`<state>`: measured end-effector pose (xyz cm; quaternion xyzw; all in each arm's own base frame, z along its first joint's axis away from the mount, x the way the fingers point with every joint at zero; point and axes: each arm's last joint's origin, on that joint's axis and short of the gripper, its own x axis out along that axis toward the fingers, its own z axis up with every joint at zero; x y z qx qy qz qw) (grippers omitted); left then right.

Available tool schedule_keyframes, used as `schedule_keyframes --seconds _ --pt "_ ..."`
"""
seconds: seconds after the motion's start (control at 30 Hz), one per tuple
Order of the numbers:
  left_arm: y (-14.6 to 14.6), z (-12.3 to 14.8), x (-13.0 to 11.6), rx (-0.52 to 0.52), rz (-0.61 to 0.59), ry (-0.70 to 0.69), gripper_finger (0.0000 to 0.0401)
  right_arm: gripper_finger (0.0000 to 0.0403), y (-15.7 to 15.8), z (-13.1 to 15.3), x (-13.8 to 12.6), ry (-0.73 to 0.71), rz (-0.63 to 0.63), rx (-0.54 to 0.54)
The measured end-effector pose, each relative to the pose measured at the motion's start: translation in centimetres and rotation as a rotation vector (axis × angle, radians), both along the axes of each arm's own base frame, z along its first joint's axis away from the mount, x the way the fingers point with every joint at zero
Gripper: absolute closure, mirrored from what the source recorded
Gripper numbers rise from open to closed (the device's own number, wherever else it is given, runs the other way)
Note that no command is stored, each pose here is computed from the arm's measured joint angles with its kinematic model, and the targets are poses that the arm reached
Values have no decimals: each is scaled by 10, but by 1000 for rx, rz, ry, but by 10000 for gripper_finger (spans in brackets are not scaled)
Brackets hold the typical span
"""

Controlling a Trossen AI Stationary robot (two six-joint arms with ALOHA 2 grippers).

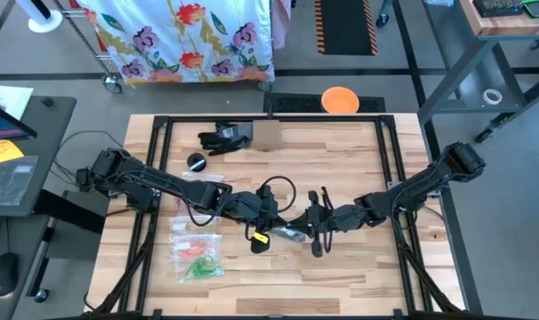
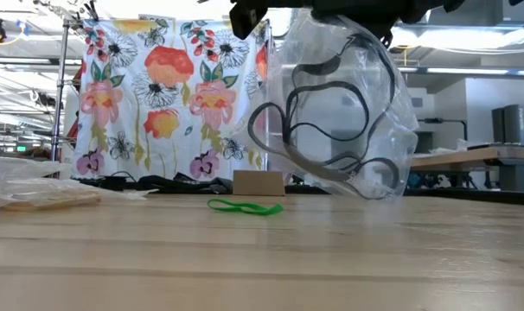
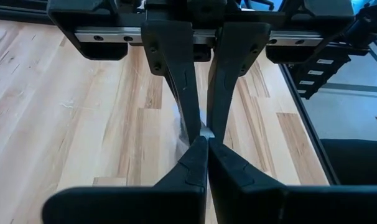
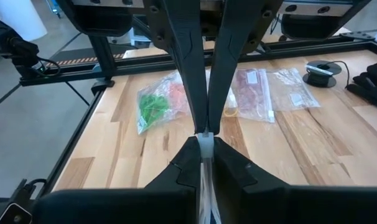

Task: Sort rubber bands
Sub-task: Close the transparent zip bag

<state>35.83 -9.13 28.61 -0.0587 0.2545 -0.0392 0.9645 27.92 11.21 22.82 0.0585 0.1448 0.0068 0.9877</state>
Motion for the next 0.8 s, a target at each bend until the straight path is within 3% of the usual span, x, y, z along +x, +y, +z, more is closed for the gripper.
schedule_keyframes --seconds 0.8 --pt "0 -2 -1 20 -4 26 400 386 -1 -6 -2 55 -8 1"
